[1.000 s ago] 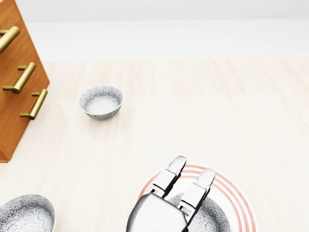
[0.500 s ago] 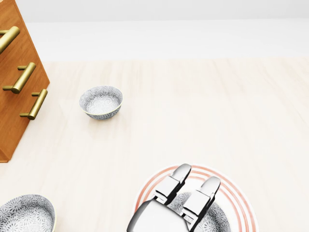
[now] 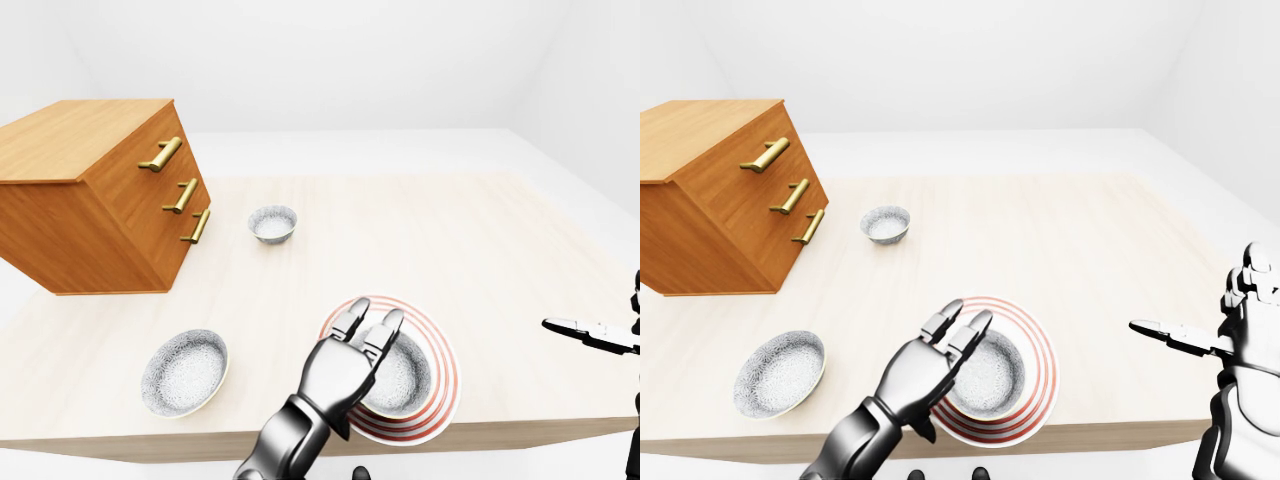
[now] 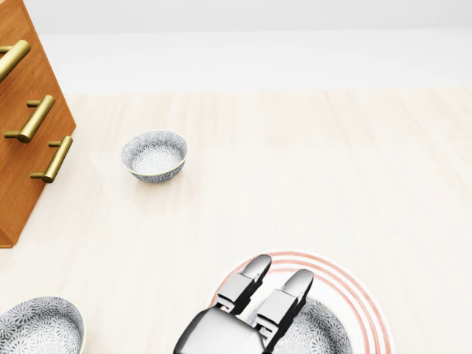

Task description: Put the bowl in the middle on the plate.

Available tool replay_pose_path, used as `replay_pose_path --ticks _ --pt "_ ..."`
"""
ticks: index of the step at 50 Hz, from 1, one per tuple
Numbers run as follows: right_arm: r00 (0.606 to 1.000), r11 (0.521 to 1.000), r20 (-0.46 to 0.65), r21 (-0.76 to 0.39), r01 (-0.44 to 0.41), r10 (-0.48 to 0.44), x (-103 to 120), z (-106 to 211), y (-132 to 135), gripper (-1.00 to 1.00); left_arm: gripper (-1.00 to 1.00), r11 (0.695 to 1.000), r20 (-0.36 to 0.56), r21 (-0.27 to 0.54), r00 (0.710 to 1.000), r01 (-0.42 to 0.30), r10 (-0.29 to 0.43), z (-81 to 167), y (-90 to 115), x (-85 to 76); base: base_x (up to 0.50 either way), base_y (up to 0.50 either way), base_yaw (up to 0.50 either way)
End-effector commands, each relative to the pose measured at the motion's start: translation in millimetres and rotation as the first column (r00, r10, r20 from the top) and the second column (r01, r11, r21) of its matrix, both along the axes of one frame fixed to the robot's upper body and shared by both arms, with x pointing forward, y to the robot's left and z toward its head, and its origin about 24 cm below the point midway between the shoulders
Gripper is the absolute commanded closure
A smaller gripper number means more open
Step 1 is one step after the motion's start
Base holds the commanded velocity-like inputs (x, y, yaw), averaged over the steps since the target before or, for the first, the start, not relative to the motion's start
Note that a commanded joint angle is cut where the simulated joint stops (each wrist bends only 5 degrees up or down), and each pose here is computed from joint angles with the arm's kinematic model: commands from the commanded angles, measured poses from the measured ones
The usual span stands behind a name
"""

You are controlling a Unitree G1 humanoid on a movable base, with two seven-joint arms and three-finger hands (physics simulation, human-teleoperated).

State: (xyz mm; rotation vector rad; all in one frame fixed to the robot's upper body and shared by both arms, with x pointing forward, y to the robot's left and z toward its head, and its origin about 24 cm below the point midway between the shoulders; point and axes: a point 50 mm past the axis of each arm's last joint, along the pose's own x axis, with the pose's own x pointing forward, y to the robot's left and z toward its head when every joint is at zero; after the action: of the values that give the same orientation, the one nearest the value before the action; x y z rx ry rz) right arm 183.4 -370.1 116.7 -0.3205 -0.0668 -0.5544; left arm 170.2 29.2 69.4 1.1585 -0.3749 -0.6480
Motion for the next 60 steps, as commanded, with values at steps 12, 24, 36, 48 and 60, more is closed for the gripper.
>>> replay_pose_path --ticks 12,24,36,48,60 --pt "1.000 1.000 -0.006 -0.004 0.002 -0.002 0 0 -1 -1.00 -1.00 0.993 -0.030 -0.068 0.995 -0.100 0.098 13 33 6.6 0.00 0.00 0.00" --pt "1.000 1.000 -0.016 -0.002 0.005 -0.005 1 -3 0 -1.00 -1.00 0.972 -0.075 -0.175 0.986 -0.158 0.147 20 51 8.2 0.00 0.00 0.00" --pt "1.000 1.000 -0.008 -0.011 0.001 -0.001 0 0 1 -1.00 -1.00 0.913 -0.108 -0.352 0.978 -0.207 0.180 52 98 22.5 0.00 0.00 0.00" --pt "1.000 1.000 -0.010 -0.013 0.002 -0.002 -1 0 1 -1.00 -1.00 0.806 -0.190 -0.485 0.940 -0.341 0.283 46 147 48.4 0.00 0.00 0.00" --pt "1.000 1.000 -0.010 -0.015 0.002 -0.002 -2 0 1 -1.00 -1.00 0.770 -0.156 -0.538 0.938 -0.345 0.311 55 156 46.1 0.00 0.00 0.00"
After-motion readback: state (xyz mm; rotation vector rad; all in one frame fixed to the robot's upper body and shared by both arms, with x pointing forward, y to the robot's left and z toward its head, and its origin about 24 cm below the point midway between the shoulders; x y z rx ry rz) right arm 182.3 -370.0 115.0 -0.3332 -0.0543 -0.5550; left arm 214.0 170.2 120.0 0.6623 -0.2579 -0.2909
